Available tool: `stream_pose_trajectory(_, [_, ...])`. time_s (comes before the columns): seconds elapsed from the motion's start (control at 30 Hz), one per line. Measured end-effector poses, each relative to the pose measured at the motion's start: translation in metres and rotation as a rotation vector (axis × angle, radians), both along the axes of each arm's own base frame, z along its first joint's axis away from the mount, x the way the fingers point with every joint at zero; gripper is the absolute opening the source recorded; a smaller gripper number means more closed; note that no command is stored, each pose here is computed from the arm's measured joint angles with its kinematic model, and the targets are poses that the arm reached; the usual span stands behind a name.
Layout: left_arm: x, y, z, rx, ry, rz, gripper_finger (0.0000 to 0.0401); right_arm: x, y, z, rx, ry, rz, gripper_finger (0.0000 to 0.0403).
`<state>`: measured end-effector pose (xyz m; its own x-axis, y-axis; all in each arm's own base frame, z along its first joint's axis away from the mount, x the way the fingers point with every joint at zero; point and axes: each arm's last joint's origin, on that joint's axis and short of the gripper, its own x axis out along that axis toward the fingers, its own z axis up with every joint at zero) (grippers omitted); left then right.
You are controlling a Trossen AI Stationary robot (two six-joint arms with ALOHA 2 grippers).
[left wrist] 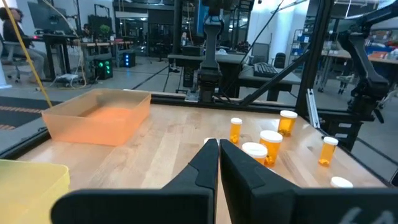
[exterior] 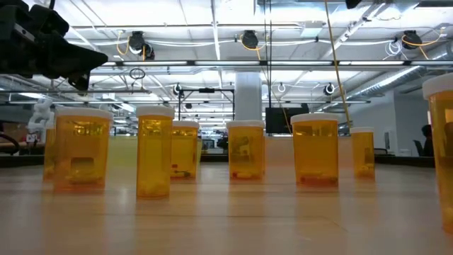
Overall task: Pick and place medicine bottles into bin by pill shape (circle, oval)
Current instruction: Put the big yellow pill bottle into the transparent orange bin
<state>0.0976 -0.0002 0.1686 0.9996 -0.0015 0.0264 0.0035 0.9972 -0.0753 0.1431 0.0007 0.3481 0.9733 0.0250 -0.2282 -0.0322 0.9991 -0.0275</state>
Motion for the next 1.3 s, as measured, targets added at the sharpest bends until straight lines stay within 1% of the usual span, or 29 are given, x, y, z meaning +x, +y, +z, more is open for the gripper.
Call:
stream_pose_trajectory(0.2, [0.0,0.0,0.0,-0.031,0.0,-0.001,0.0019,0.024,-0.001,0.013,0.013,0.151,-0.034,0.0])
stream_pose_trajectory(0.4, [0.0,0.0,0.0,-0.041,0.0,-0.002,0.0019,0.04,-0.001,0.008,0.019,0.22,-0.037,0.0])
stream_pose_trajectory(0.47, [-0.001,0.0,0.005,-0.042,-0.001,-0.002,0.0019,0.044,-0.001,0.006,0.027,0.235,-0.04,0.0])
stream_pose_trajectory(0.57, [-0.005,0.0,0.022,-0.042,-0.006,-0.002,0.0019,0.048,-0.001,0.003,0.043,0.253,-0.046,0.0])
stream_pose_trajectory(0.73, [-0.011,0.0,0.062,-0.033,0.03,-0.001,0.0019,0.054,-0.001,-0.001,0.052,0.269,-0.05,0.0])
stream_pose_trajectory(0.9, [-0.008,0.0,0.101,0.026,0.065,-0.005,0.0019,0.06,0.001,-0.007,0.092,0.29,-0.06,0.0])
stream_pose_trajectory(1.07, [0.007,-0.002,0.139,0.074,0.114,-0.06,0.0019,0.063,0.007,-0.031,0.114,0.315,-0.04,0.0])
stream_pose_trajectory(1.13, [0.015,-0.002,0.148,0.075,0.154,-0.066,0.0019,0.065,0.01,-0.043,0.12,0.318,-0.032,0.0])
stream_pose_trajectory(1.23, [0.034,-0.002,0.152,0.075,0.222,-0.071,0.0019,0.066,0.013,-0.061,0.12,0.329,-0.019,0.0])
stream_pose_trajectory(1.3, [0.047,-0.003,0.147,0.075,0.273,-0.079,0.0019,0.066,0.015,-0.073,0.133,0.325,-0.017,0.0])
